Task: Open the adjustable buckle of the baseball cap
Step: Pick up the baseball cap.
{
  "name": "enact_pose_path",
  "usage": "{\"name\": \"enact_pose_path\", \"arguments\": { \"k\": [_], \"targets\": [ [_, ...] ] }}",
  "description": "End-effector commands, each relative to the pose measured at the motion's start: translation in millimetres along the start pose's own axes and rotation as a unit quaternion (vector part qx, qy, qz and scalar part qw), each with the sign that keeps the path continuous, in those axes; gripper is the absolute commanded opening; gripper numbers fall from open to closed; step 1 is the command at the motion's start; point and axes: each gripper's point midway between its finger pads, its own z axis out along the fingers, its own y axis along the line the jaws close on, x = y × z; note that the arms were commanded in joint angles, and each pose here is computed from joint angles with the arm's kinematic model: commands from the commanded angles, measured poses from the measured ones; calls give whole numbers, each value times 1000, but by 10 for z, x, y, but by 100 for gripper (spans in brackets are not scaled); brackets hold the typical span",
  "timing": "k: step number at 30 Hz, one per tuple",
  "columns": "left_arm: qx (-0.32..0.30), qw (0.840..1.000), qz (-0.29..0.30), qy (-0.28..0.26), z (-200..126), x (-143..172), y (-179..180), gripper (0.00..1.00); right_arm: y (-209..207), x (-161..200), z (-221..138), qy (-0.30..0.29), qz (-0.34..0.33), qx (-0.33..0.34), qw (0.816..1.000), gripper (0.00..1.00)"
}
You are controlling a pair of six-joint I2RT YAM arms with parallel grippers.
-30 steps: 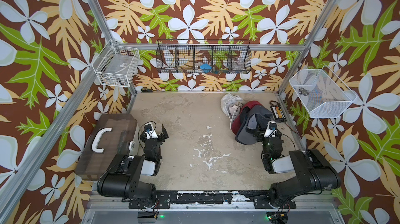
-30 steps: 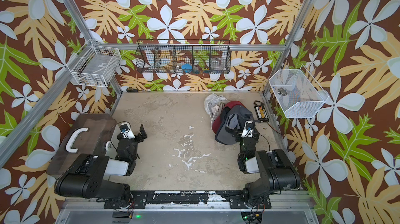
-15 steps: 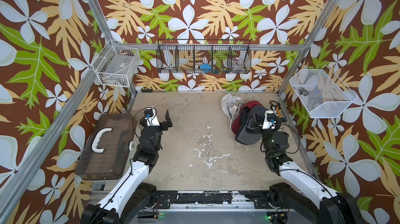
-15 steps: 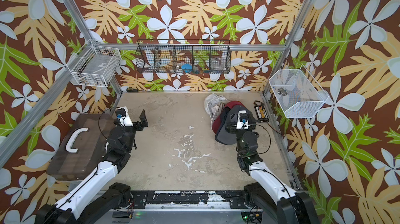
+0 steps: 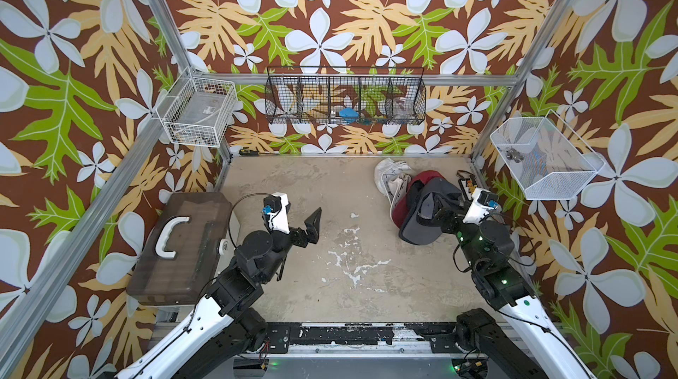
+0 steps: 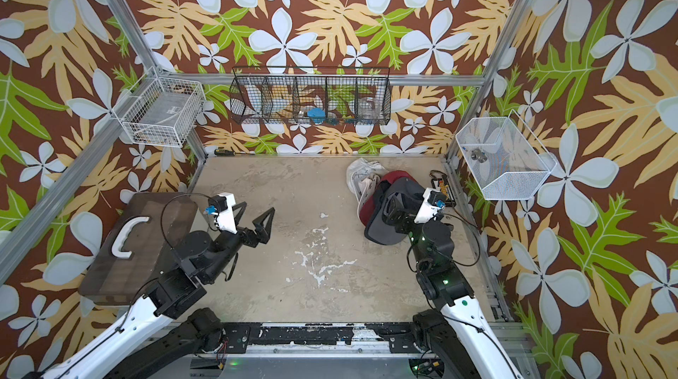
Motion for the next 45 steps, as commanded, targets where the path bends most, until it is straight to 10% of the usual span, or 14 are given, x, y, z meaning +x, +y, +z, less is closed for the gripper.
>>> {"name": "enact_pose_path", "arguments": {
  "k": [1,14,25,45],
  "targets": [
    [-18,1000,13,22,20,155,-172,100,-72,124,-17,63,-56,25,996,100],
    [-2,997,31,72,152,635,-780,100,57,320,-79,112,-41,-18,993,100],
    [9,996,12,85,208,758,-854,100,-312,376,-20,130,-70,77,986,100],
    [44,994,80,64,365,492,-1192,100,-1130,781,84,146,108,141,973,84]
  ]
}}
